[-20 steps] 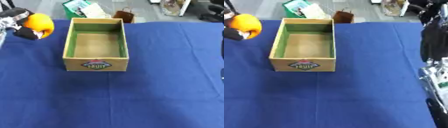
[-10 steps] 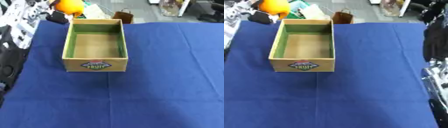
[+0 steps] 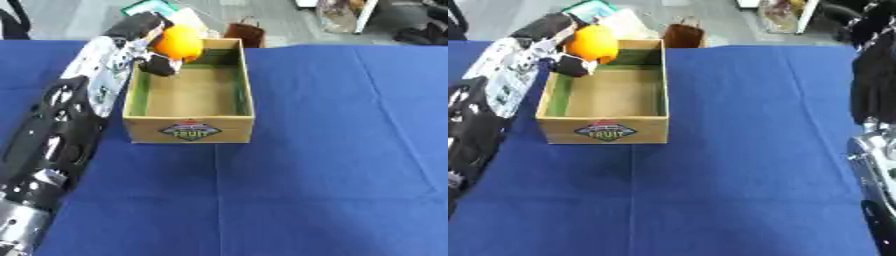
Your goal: Pick up objects on the table and place them in the box.
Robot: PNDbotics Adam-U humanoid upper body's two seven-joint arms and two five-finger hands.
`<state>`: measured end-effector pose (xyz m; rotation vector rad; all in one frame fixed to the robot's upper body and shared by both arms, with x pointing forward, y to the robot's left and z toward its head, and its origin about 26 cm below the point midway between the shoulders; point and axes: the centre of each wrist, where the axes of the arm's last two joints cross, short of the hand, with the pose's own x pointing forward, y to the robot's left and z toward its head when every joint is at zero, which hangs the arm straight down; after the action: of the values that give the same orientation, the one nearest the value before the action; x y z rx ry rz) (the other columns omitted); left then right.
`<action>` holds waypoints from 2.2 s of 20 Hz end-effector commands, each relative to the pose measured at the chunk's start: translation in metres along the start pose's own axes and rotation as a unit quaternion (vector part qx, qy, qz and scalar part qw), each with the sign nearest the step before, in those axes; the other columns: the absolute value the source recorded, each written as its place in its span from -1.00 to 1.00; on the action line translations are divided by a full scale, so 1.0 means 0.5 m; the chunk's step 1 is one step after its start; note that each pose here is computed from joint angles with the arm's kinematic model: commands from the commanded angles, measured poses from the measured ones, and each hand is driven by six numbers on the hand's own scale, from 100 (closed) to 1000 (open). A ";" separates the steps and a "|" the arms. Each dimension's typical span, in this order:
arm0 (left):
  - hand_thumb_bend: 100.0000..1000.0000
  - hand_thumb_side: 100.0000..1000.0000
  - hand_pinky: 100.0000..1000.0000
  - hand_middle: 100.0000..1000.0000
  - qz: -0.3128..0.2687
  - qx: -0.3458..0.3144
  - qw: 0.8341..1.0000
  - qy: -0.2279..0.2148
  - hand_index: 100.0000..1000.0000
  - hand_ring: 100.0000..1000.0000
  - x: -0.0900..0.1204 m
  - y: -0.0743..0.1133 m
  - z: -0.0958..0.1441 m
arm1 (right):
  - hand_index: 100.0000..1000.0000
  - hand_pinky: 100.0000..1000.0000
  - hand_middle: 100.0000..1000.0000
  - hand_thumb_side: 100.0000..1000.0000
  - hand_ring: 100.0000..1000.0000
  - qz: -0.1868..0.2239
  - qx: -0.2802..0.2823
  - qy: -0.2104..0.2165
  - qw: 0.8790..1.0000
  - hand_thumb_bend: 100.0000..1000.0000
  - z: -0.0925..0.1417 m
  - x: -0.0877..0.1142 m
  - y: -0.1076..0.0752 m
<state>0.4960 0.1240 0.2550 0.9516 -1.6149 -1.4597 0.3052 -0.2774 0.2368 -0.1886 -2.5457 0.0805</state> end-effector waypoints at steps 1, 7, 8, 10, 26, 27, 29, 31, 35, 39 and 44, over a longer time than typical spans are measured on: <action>-1.00 -0.38 -0.18 0.21 -0.021 0.005 1.000 -0.010 0.43 0.14 0.009 0.009 -0.009 | 0.65 0.52 0.41 1.00 0.48 -0.003 0.006 -0.016 1.000 -1.00 -0.013 0.013 0.000; -0.47 0.21 -0.18 0.46 -0.075 -0.028 0.997 -0.009 0.70 0.26 0.000 -0.016 -0.013 | 0.65 0.52 0.41 1.00 0.48 -0.008 0.005 -0.016 1.000 -1.00 -0.014 0.013 0.003; -0.29 0.32 -0.05 0.51 -0.083 -0.037 0.996 -0.010 0.75 0.35 -0.003 -0.018 -0.012 | 0.65 0.52 0.41 1.00 0.48 -0.009 0.004 -0.015 1.000 -1.00 -0.013 0.013 0.004; -0.04 0.45 0.11 0.57 -0.095 -0.051 0.994 -0.014 0.80 0.44 -0.006 -0.021 -0.012 | 0.65 0.52 0.41 1.00 0.48 -0.009 0.003 -0.014 1.000 -1.00 -0.013 0.013 0.004; -0.44 0.35 0.21 0.38 0.099 0.196 0.974 -0.058 0.64 0.43 -0.015 0.104 0.044 | 0.65 0.52 0.41 1.00 0.48 -0.002 -0.004 -0.010 1.000 -1.00 -0.007 0.010 -0.003; -0.52 0.29 0.17 0.33 0.119 0.237 0.962 -0.063 0.60 0.38 -0.011 0.129 0.060 | 0.65 0.52 0.41 1.00 0.48 -0.001 -0.005 -0.010 1.000 -1.00 -0.007 0.010 -0.004; -0.62 0.24 0.11 0.27 0.141 0.318 0.935 -0.070 0.56 0.30 -0.007 0.182 0.099 | 0.65 0.52 0.41 1.00 0.48 0.004 -0.008 -0.011 1.000 -1.00 -0.006 0.010 -0.008; -0.63 0.25 0.09 0.23 0.157 0.376 0.910 -0.079 0.54 0.26 0.000 0.218 0.137 | 0.65 0.52 0.41 1.00 0.48 0.006 -0.010 -0.012 1.000 -1.00 -0.007 0.010 -0.010; -0.72 0.36 0.06 0.18 0.195 0.472 0.856 -0.079 0.50 0.20 -0.003 0.262 0.217 | 0.65 0.52 0.41 1.00 0.48 0.009 -0.014 -0.017 1.000 -1.00 -0.008 0.011 -0.014; -0.95 0.36 0.03 0.16 0.257 0.549 0.794 -0.052 0.50 0.16 0.001 0.272 0.292 | 0.65 0.51 0.41 1.00 0.48 0.009 -0.020 -0.023 1.000 -1.00 -0.012 0.013 -0.016; -0.94 0.40 0.02 0.16 0.282 0.616 0.734 -0.052 0.50 0.14 0.000 0.256 0.381 | 0.65 0.51 0.42 1.00 0.48 0.012 -0.026 -0.031 0.999 -1.00 -0.014 0.015 -0.020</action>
<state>0.3362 0.2123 0.3543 0.8294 -2.5898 0.0915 0.3050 -0.2813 0.2372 -0.2058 -2.5731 0.0081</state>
